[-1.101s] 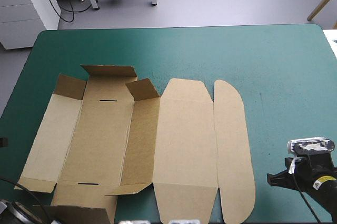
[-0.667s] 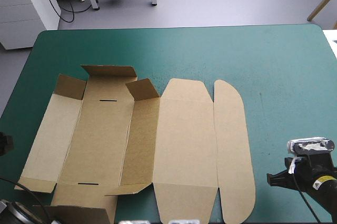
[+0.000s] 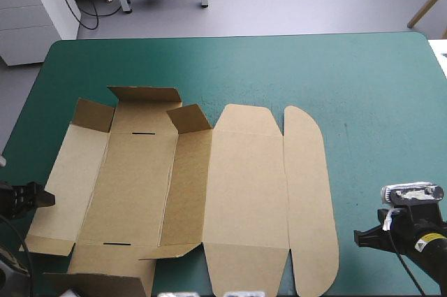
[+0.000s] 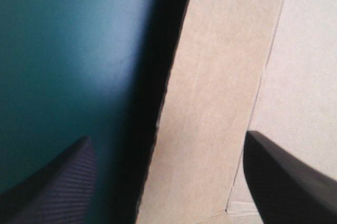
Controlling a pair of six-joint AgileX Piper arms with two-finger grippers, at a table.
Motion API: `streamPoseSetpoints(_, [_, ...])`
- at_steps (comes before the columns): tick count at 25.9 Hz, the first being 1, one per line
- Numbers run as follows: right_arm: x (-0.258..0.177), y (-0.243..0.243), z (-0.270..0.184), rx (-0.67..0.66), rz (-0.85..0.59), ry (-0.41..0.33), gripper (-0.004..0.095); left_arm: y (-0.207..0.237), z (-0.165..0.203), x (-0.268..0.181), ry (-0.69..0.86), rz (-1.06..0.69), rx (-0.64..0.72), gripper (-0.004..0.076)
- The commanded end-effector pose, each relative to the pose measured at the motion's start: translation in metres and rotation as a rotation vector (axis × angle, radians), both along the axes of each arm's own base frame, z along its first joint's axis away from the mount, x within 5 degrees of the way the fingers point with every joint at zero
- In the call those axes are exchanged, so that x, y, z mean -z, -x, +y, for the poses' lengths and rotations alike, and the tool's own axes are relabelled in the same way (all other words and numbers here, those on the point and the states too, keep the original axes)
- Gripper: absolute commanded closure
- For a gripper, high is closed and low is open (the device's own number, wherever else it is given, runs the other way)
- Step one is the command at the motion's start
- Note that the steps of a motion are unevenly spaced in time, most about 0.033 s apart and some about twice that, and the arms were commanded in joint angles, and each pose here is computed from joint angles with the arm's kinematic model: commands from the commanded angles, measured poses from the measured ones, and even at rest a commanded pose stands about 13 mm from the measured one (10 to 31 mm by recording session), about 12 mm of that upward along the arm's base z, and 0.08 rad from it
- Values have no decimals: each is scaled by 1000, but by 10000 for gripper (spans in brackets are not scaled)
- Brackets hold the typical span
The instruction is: Fold the box
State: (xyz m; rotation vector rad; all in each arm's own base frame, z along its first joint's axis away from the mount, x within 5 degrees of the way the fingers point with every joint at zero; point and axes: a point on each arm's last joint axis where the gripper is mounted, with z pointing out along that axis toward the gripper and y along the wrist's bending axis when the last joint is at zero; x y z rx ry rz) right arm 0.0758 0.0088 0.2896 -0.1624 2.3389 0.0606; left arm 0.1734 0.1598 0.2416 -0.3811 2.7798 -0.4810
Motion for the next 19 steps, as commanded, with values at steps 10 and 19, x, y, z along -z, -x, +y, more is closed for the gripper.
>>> streamPoseSetpoints(10, [-12, -4, 0, 5, -77, -3, 927, -42, -44, 24, 169, 87, 289, 191])
streamPoseSetpoints(19, [-12, -4, 0, 5, -77, -3, 928, -44, -51, 24, 175, 115, 282, 219])
